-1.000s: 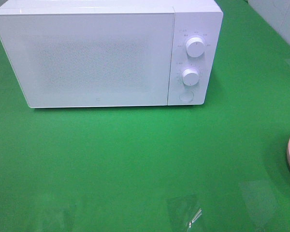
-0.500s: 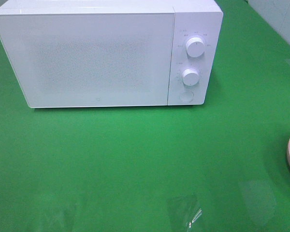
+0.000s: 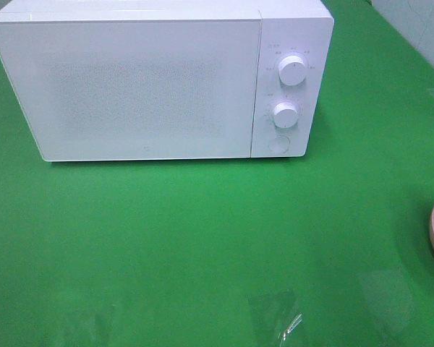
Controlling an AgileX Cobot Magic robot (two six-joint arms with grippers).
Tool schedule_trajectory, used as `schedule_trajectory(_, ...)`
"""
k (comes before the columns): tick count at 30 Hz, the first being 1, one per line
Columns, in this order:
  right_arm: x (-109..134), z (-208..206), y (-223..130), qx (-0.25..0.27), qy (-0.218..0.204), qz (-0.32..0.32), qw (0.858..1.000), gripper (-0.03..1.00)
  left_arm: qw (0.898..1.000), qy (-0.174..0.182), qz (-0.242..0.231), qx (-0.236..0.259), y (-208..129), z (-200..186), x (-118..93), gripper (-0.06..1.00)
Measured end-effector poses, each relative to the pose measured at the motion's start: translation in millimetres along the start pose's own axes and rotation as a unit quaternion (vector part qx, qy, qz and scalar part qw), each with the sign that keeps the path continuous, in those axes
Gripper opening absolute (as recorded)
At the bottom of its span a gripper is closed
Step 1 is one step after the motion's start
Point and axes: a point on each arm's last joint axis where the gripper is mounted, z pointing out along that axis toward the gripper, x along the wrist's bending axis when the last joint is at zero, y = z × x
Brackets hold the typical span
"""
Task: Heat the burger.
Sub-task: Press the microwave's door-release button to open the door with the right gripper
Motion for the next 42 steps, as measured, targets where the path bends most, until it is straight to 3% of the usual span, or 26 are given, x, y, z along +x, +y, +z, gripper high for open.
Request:
schedule_trajectory(10, 0.4, 20.1, -9.4, -0.015, -0.021, -0.034, 0.999, 0.64, 1.0, 0.0, 0.0, 0.0, 0.0, 0.0, 0.0, 0.98)
schedule_trajectory(12, 12.2, 27.8, -14.7, -0.026, -0.018, -0.071, 0.997, 0.64, 1.0, 0.0, 0.0, 0.0, 0.0, 0.0, 0.0, 0.98)
schedule_trajectory(15, 16.9, 29.2, -15.9, -0.031, -0.013, -0.078, 0.996, 0.64, 1.0, 0.0, 0.0, 0.0, 0.0, 0.0, 0.0, 0.98)
schedule_trajectory(17, 32.4, 36.6, -26.5, -0.035, -0.01, -0.095, 0.995, 0.64, 1.0, 0.0, 0.0, 0.0, 0.0, 0.0, 0.0, 0.98)
schedule_trajectory(35, 85.3, 44.6, -76.6, -0.018, -0.02, -0.095, 0.995, 0.65, 1.0, 0.0, 0.0, 0.0, 0.0, 0.0, 0.0, 0.98)
schedule_trajectory(42, 117.0, 52.7, -93.2, -0.004, 0.004, -0.106, 0.994, 0.66, 1.0, 0.0, 0.0, 0.0, 0.0, 0.0, 0.0, 0.98)
